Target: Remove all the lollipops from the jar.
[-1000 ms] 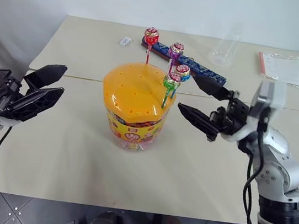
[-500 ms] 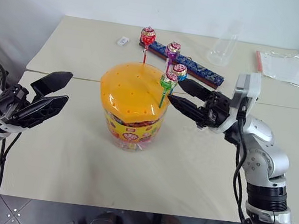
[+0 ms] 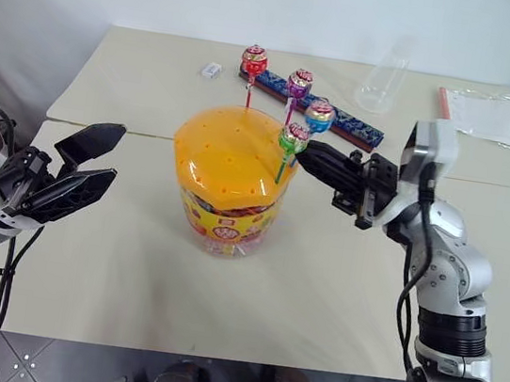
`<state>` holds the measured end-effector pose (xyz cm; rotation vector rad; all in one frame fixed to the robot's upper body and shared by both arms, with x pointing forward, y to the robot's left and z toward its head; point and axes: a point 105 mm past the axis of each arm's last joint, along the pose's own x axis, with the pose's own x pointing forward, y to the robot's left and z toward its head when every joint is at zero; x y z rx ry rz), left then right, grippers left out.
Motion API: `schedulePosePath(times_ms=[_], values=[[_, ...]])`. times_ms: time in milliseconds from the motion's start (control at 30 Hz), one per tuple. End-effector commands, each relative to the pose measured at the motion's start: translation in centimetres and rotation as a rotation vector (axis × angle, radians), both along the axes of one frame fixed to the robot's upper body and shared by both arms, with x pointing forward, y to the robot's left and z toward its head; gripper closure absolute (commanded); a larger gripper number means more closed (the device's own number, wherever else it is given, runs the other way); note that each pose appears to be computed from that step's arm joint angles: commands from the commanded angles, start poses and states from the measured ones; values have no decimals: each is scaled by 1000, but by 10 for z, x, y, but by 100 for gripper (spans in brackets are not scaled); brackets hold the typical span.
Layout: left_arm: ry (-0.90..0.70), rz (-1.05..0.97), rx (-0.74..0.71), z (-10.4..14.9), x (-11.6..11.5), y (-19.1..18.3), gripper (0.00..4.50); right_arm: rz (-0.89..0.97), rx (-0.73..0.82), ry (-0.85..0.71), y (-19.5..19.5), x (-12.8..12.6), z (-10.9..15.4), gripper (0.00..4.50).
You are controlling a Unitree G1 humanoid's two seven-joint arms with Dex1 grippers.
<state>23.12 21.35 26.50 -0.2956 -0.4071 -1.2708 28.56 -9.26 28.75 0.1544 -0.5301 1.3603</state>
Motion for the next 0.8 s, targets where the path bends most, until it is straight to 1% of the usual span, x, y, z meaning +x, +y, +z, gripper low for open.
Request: schedulePosePath(times_ms=[33, 67, 133, 200, 233, 267, 333, 367, 433, 500, 567, 633, 733, 800], values=[[-68, -36, 13, 8, -9, -3, 0, -36, 104, -26, -42, -14, 29, 442], [-70, -49, 24, 7, -10, -5, 0, -66, 101, -4, -52, -12, 29, 442], [-93, -60, 74, 6, -12, -12, 0, -206, 21, 95, -82, -1, 22, 442], [-94, -77, 163, -2, -14, -21, 0, -426, -292, 215, -124, 13, -20, 442], [-92, -79, 194, -6, -15, -23, 0, -483, -408, 251, -137, 14, -35, 442], [-90, -82, 228, -11, -16, -23, 0, -547, -562, 268, -156, 14, -56, 442], [-86, -62, 254, -17, -15, -20, 0, -604, -771, 318, -184, 7, -88, 442], [-83, -51, 259, -19, -14, -18, 0, -627, -827, 355, -195, 5, -100, 442], [-86, -29, 251, -20, -11, -15, 0, -620, -880, 393, -205, 0, -117, 442], [-86, -30, 255, -22, -11, -15, 0, -604, -870, 386, -206, -2, -124, 442], [-85, -40, 252, -23, -10, -17, 0, -639, -946, 407, -217, -1, -144, 442], [-88, -44, 244, -23, -10, -18, 0, -635, -956, 437, -222, -2, -153, 442], [-92, -33, 208, -18, -10, -18, 0, -608, -899, 359, -215, 2, -145, 376], [-95, -17, 182, -15, -9, -16, 0, -560, -839, 333, -207, 1, -138, 305]])
